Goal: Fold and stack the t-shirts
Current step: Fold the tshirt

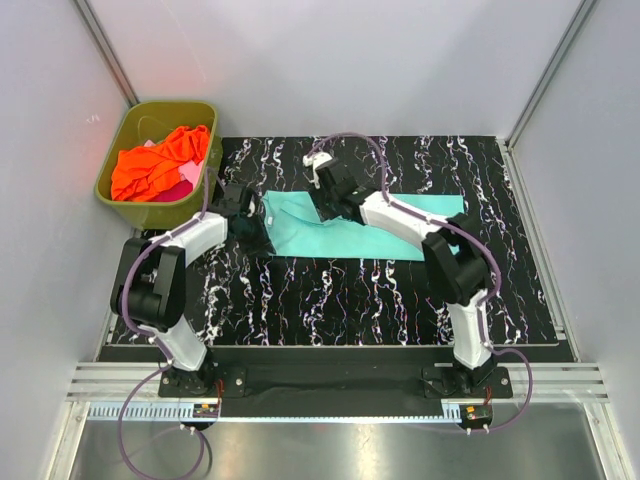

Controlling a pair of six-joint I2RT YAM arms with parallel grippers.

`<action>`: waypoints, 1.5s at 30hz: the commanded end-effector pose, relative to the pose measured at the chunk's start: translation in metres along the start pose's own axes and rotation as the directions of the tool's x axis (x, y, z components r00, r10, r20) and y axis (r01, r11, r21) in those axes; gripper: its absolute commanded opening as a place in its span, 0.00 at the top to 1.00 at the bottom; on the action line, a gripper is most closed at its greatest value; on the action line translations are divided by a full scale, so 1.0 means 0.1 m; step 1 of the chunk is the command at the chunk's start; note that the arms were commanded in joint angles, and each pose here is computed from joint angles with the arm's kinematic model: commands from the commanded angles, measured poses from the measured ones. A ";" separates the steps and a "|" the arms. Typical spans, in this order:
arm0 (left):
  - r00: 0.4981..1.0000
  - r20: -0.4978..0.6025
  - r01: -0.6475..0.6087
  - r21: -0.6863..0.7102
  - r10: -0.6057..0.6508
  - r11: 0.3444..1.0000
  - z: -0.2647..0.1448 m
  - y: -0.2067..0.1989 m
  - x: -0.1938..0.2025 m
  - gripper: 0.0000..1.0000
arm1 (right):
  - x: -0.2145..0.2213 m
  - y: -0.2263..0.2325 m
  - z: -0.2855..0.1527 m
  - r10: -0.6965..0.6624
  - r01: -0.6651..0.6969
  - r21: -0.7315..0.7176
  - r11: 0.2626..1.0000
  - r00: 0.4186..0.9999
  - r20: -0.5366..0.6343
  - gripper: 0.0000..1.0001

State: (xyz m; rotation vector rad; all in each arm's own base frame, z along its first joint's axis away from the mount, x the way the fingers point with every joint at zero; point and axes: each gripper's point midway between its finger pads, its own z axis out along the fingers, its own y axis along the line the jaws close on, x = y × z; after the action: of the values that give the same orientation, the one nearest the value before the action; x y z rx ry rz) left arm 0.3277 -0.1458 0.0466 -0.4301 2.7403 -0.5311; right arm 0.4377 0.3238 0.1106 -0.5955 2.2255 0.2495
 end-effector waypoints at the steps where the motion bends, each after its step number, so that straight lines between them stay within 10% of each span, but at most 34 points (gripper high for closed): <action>1: 0.995 0.103 0.011 0.045 -0.015 0.999 -0.01 -0.14 -0.28 0.72 | -0.19 0.05 0.10 -0.138 0.135 0.055 0.989 0.989 0.049 0.57; 10: 0.995 0.094 0.033 0.003 -0.033 0.999 0.16 -0.09 -0.39 0.87 | -0.04 0.53 -0.01 0.007 -0.008 -0.144 0.990 1.000 -0.009 0.87; 45: 0.995 0.085 0.059 -0.093 -0.051 0.994 0.30 0.17 -0.28 0.87 | 0.12 0.13 0.54 -0.009 0.012 0.162 0.987 1.000 -0.017 0.88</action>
State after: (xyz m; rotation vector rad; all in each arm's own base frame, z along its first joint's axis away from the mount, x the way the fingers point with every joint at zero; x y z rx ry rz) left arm 0.3531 -0.1356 0.0201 -0.5263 2.7207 -0.4150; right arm 0.4331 0.3504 0.0364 -0.5836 2.3412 0.1584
